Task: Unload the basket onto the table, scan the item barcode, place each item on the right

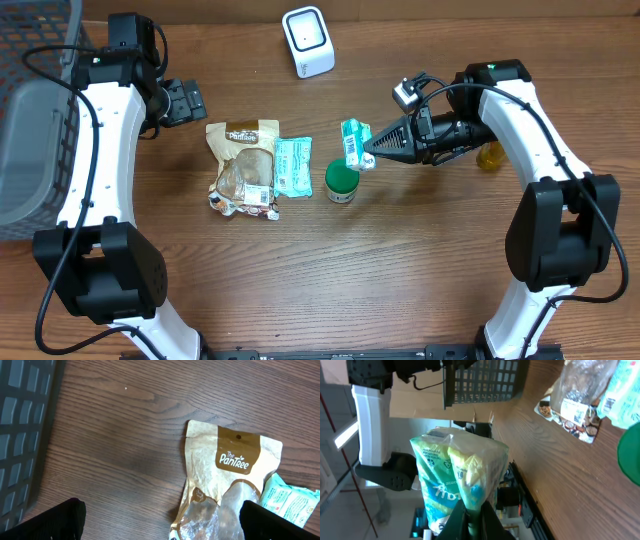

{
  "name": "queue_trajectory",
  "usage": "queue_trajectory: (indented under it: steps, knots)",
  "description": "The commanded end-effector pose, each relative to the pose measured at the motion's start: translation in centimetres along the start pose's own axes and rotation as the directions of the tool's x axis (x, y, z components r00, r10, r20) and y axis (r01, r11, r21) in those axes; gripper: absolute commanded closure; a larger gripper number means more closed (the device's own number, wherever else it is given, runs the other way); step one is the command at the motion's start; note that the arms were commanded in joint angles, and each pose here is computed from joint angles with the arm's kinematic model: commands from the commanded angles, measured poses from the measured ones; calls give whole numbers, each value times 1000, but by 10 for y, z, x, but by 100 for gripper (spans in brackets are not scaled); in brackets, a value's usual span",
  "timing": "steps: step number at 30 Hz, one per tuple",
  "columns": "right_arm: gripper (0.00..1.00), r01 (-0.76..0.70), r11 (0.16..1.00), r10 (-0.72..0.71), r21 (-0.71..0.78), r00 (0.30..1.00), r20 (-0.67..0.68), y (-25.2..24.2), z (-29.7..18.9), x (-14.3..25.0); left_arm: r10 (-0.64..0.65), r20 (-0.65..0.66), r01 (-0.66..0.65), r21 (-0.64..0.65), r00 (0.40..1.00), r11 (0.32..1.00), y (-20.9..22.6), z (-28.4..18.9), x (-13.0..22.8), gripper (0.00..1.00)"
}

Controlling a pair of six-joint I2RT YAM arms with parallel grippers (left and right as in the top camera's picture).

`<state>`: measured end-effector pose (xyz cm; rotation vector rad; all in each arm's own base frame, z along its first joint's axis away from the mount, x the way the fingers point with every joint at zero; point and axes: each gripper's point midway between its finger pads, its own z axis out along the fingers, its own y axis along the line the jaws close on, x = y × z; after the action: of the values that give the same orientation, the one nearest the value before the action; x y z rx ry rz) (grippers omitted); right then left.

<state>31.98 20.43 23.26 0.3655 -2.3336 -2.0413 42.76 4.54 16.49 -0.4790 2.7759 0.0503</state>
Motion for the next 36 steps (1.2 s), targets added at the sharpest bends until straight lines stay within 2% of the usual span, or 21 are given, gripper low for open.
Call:
queue_trajectory:
  steps: [1,8,14,18,21,22,24,25,30,36]
  knots:
    - [96,100,994,-98,-46,994,40,21,-1,-2,20,19,-20,8,1000,1000,-2,-6,-4,0]
    - [96,134,990,-131,-54,990,54,40,-3,2,20,19,-20,8,1000,1000,-2,-6,-4,1]
    - [96,156,988,-155,-21,987,36,34,-3,3,20,18,-20,8,1000,1000,-2,-6,-4,0]
    - [96,306,948,-307,81,952,-3,11,-4,-7,20,18,-20,8,1000,1000,-2,-6,-4,0]
    - [96,288,925,-284,249,957,-51,-21,-6,-19,20,19,-20,8,1000,1000,-2,-6,-4,0]
    - [96,218,914,-221,343,975,-32,-36,-10,-29,20,18,-20,8,1000,1000,-2,-6,-4,1]
    - [96,24,838,-87,546,992,90,-68,-25,-55,20,18,-20,8,1000,1000,-2,-6,-4,0]
    - [96,-13,776,-94,631,986,136,-75,-33,-67,20,19,-20,8,1000,1000,-2,-6,-4,0]
    - [96,30,658,-200,752,970,137,-49,-43,-91,20,18,-20,8,1000,1000,-2,-6,-4,1]
    - [97,101,376,-469,921,878,95,21,-67,-132,20,19,-20,8,1000,1000,-2,-6,-4,0]
